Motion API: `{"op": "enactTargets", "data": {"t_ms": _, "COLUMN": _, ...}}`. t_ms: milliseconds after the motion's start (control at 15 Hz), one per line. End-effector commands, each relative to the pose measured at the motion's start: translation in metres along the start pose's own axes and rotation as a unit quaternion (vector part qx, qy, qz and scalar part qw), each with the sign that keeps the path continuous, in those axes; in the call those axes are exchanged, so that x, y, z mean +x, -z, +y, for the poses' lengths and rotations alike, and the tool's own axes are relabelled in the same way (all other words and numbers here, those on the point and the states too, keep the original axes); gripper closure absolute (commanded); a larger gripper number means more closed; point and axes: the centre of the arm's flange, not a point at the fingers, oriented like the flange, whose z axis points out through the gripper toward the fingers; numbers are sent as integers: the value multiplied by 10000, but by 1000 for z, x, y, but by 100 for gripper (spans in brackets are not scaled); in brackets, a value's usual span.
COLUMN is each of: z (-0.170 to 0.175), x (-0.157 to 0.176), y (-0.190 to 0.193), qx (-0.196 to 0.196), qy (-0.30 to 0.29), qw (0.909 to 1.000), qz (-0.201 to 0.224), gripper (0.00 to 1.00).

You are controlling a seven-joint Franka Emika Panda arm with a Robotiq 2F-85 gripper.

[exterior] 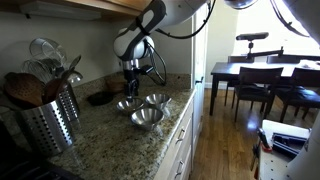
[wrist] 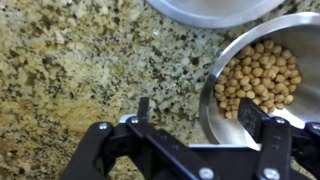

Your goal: Pour the contents of the middle bowl into the left bowl

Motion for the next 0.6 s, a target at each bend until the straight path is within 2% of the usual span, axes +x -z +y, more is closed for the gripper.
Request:
{"op": "enactTargets", "data": {"t_ms": 0, "z": 3, "x": 1, "y": -2, "qx": -34, "qy": -71, "qw": 10000, "qz": -34, "gripper": 14}}
{"op": "enactTargets", "data": {"t_ms": 67, "z": 3, "x": 0, "y": -3, "qx": -29, "qy": -78, "qw": 10000, "qz": -42, "gripper": 15}}
{"op": "enactTargets", "data": {"t_ms": 200, "z": 2, "x": 0, "y": -5, "qx": -18, "qy": -87, "qw": 9999, "qz": -50, "gripper": 12}}
{"op": "enactTargets", "data": {"t_ms": 533, "z": 1, "x": -1, "y": -9, "qx": 4, "qy": -99, "qw": 9999, "qz": -76, "gripper": 17}}
